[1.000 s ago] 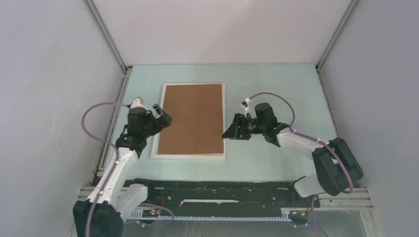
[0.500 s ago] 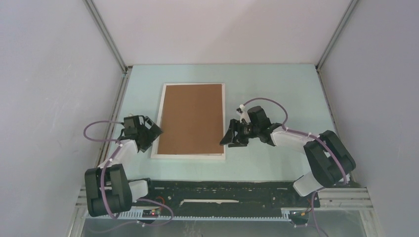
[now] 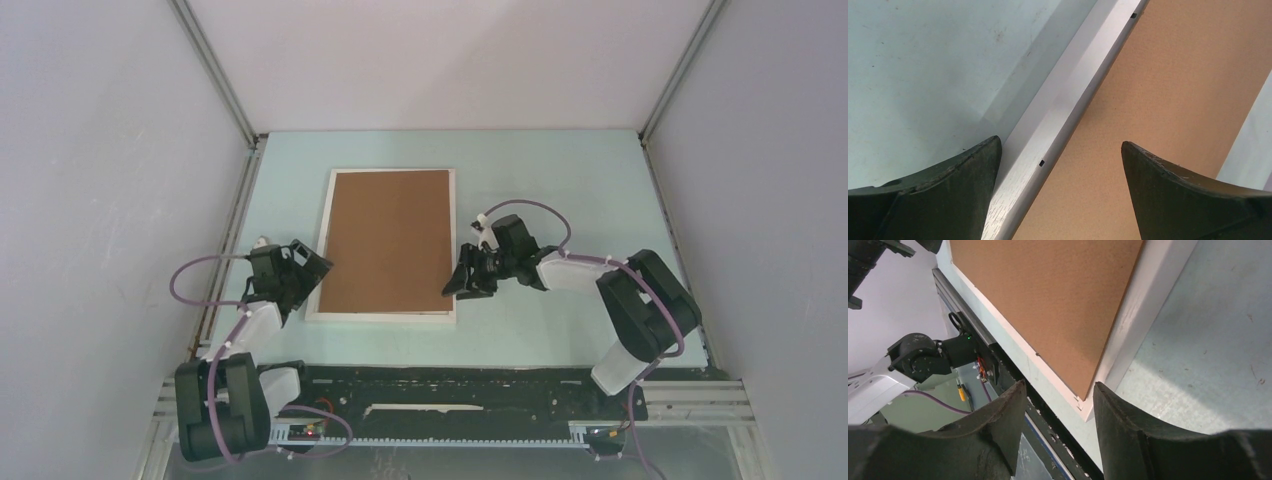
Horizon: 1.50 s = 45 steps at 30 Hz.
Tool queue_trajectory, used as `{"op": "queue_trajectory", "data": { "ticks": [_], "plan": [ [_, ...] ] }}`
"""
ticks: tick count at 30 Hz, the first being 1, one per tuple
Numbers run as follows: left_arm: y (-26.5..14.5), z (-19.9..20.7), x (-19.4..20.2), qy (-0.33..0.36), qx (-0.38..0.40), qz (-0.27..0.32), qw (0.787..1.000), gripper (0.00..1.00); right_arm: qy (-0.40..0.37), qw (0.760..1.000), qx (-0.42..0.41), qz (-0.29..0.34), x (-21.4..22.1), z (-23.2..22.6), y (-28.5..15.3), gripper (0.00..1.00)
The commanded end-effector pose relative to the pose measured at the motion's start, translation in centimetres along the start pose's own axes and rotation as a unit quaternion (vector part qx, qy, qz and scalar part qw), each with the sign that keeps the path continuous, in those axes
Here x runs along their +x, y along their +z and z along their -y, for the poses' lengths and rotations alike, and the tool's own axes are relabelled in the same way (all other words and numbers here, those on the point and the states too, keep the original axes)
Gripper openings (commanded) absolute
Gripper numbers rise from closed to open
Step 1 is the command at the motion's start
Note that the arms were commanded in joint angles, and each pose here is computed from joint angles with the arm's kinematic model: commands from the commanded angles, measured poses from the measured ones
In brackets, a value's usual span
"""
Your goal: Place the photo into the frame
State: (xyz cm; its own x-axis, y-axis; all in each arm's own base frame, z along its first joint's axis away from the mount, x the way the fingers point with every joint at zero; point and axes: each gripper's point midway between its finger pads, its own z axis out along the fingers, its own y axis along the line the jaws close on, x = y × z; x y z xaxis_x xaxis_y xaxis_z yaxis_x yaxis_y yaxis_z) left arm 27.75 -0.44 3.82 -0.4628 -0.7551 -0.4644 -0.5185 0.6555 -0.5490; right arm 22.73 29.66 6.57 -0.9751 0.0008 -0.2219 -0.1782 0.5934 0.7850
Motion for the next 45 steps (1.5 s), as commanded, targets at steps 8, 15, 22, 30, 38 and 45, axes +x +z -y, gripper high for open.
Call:
{"op": "queue_trajectory", "data": {
  "ticks": [8, 15, 22, 30, 38, 45],
  "plan": [
    [-0.2, -2.0, 2.8, -0.018, -0.023, -0.043, 0.999, 1.00, 0.001, 1.000, -0.012, -0.010, -0.7, -0.1, 2.0, 0.53],
    [-0.2, -1.8, 3.4, -0.026, -0.012, -0.050, 0.998, 1.00, -0.008, 1.000, -0.011, -0.014, -0.3, -0.8, 2.7, 0.50],
    [-0.7, -1.1, 4.0, -0.041, 0.011, -0.053, 0.998, 1.00, -0.004, 1.000, -0.022, -0.013, -0.4, -1.8, 3.2, 0.48],
    [-1.2, -0.6, 3.9, -0.043, 0.022, -0.054, 0.997, 1.00, -0.025, 0.999, -0.017, -0.020, 0.1, -2.6, 3.4, 0.58],
    [-2.1, -0.6, 3.4, -0.035, 0.020, -0.038, 0.999, 1.00, -0.106, 0.990, 0.097, -0.002, -0.4, -1.1, 0.5, 0.75],
    [-2.8, -1.3, 2.1, -0.019, -0.010, -0.010, 1.000, 1.00, -0.129, 0.981, 0.141, 0.013, -1.4, -0.5, -1.2, 0.78]
  ]
}}
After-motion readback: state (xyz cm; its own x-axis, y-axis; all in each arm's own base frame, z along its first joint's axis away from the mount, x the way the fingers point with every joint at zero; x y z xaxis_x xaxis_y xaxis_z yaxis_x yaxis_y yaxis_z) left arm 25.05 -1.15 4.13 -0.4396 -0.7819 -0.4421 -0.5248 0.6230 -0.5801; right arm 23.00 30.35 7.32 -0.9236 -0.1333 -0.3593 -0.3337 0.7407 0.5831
